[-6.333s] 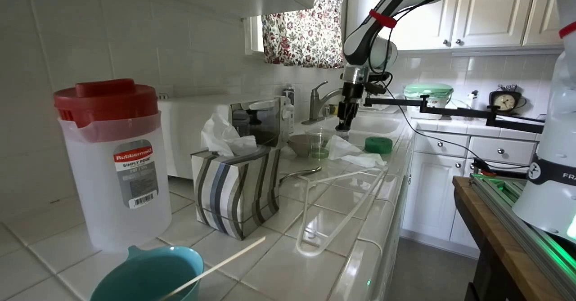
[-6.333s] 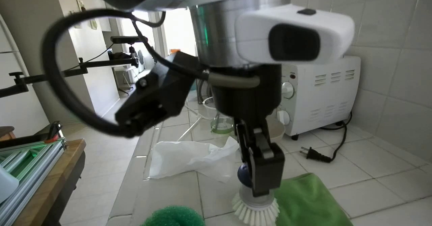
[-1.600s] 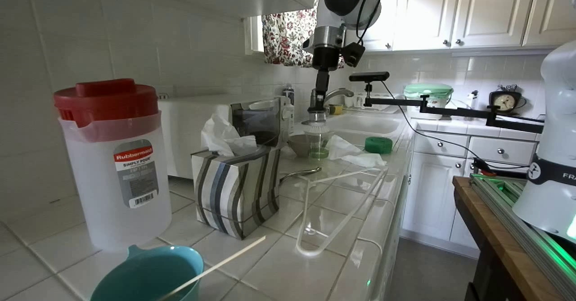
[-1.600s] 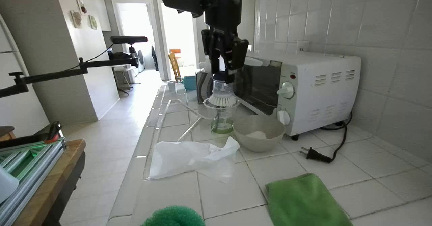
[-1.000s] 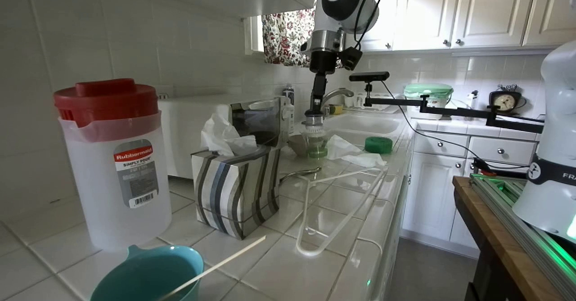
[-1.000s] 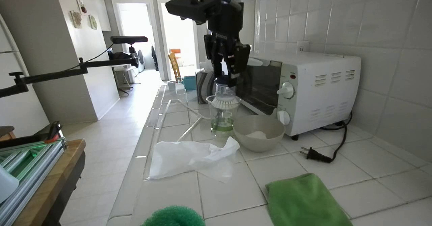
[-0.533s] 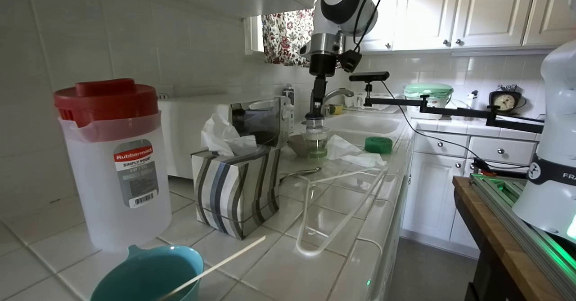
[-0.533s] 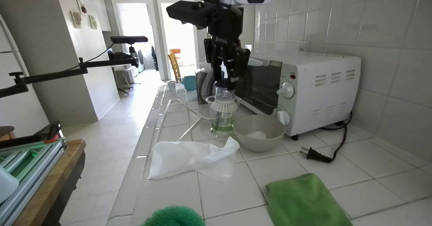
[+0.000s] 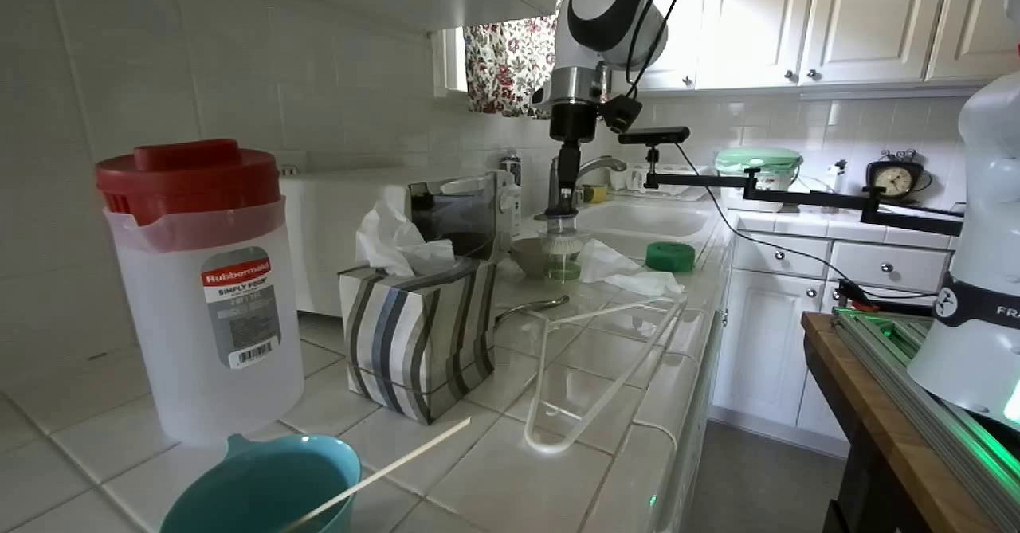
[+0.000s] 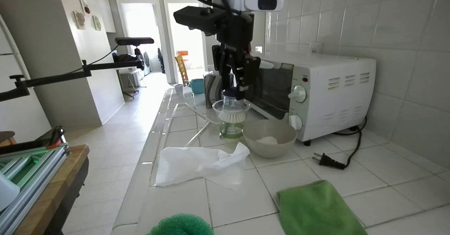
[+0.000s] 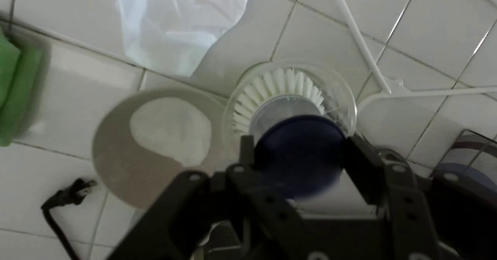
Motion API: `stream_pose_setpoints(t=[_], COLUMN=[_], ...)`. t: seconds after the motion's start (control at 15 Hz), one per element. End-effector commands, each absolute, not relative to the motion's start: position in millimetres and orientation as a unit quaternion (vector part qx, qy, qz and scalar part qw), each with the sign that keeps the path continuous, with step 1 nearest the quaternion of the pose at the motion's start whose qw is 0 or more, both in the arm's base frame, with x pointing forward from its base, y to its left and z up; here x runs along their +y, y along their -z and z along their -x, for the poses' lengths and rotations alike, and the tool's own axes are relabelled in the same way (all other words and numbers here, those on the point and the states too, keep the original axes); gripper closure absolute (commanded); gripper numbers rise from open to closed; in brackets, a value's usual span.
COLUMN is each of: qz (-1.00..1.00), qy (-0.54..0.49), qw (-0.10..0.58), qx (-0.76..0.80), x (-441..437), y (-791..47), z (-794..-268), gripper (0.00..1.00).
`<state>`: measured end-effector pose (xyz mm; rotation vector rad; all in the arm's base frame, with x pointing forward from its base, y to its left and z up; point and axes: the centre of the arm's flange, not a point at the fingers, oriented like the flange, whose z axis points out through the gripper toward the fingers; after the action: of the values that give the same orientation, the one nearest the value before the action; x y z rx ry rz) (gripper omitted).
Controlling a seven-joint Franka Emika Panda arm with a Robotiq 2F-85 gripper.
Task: Put the blue object inside the plastic cup
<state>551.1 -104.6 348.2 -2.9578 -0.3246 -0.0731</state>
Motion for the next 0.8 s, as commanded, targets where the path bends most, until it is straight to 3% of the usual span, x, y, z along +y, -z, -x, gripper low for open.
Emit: stream_pose_setpoints(t=[0.0,0.73], qz=[0.991,0.989], qy=[0.019,0.01], qw=[0.076,0.08], qx=[-0.113,-0.121], x=[-107.1,-97.6], y=[-345.4,-337.9], z=[-550.8,-554.2], gripper=[0.65,0.65])
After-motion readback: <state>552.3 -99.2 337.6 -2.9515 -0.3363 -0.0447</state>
